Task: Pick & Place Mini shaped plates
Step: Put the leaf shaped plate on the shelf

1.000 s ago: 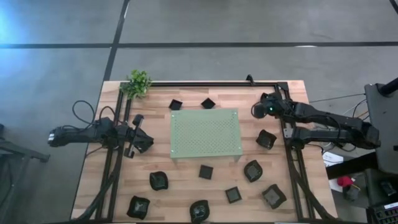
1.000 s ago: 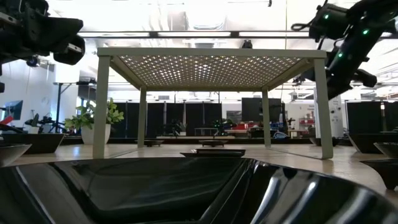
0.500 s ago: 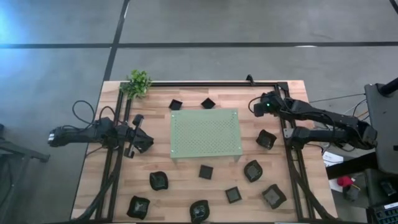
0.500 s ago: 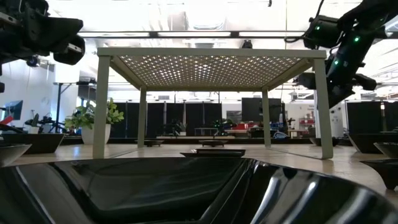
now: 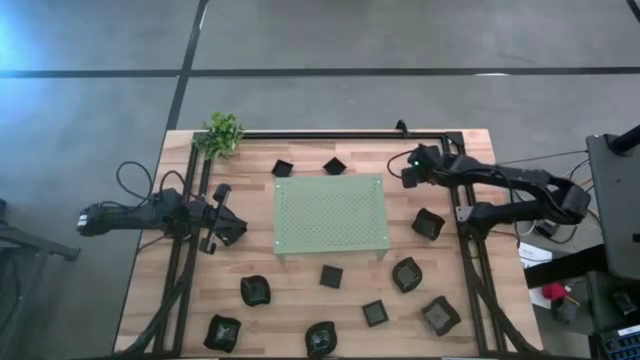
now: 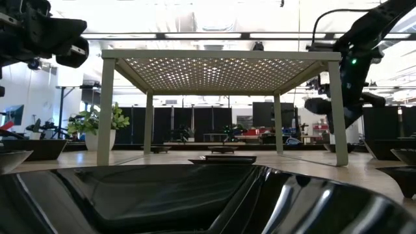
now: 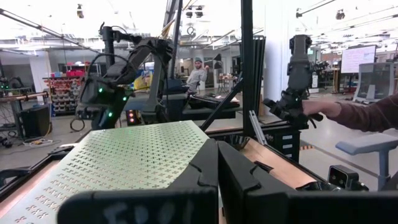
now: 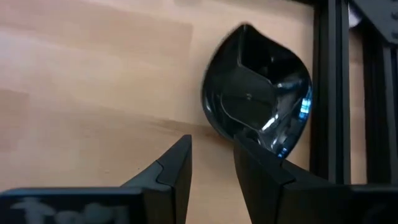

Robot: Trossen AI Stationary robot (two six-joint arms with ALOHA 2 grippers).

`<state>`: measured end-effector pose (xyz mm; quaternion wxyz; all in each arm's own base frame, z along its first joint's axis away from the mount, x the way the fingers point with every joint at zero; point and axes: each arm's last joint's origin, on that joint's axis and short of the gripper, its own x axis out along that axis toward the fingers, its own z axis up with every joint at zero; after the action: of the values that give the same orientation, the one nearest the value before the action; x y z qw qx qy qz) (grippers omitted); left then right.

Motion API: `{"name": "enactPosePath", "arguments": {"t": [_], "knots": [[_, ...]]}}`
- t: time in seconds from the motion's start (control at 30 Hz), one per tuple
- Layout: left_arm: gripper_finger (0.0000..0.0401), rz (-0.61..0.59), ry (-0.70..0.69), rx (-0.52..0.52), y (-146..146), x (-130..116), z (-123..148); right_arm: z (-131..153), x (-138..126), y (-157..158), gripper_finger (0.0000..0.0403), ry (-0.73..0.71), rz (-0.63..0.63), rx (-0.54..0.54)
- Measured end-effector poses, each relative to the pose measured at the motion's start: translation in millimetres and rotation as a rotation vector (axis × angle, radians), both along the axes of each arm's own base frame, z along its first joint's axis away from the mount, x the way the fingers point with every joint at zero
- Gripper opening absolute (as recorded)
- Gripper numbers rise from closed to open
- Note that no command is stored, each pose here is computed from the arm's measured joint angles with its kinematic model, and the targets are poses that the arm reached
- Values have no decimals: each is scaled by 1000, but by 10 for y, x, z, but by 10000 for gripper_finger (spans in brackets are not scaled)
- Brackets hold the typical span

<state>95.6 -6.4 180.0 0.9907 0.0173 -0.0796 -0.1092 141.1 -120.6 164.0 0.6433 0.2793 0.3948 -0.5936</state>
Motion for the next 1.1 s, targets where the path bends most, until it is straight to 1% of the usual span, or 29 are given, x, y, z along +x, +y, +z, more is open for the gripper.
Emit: {"name": "enactPosePath", "arguments": {"t": [0.2,0.53,0.77,1.1], "knots": [[0,0,0,0,0,0,0,-122,35,-67,116,55,11,30],[0,0,0,0,0,0,0,-142,76,-104,100,49,31,7],[0,0,0,0,0,0,0,-190,143,-155,103,34,50,-18],[0,0,0,0,0,0,0,-357,180,-199,98,97,65,21]]}}
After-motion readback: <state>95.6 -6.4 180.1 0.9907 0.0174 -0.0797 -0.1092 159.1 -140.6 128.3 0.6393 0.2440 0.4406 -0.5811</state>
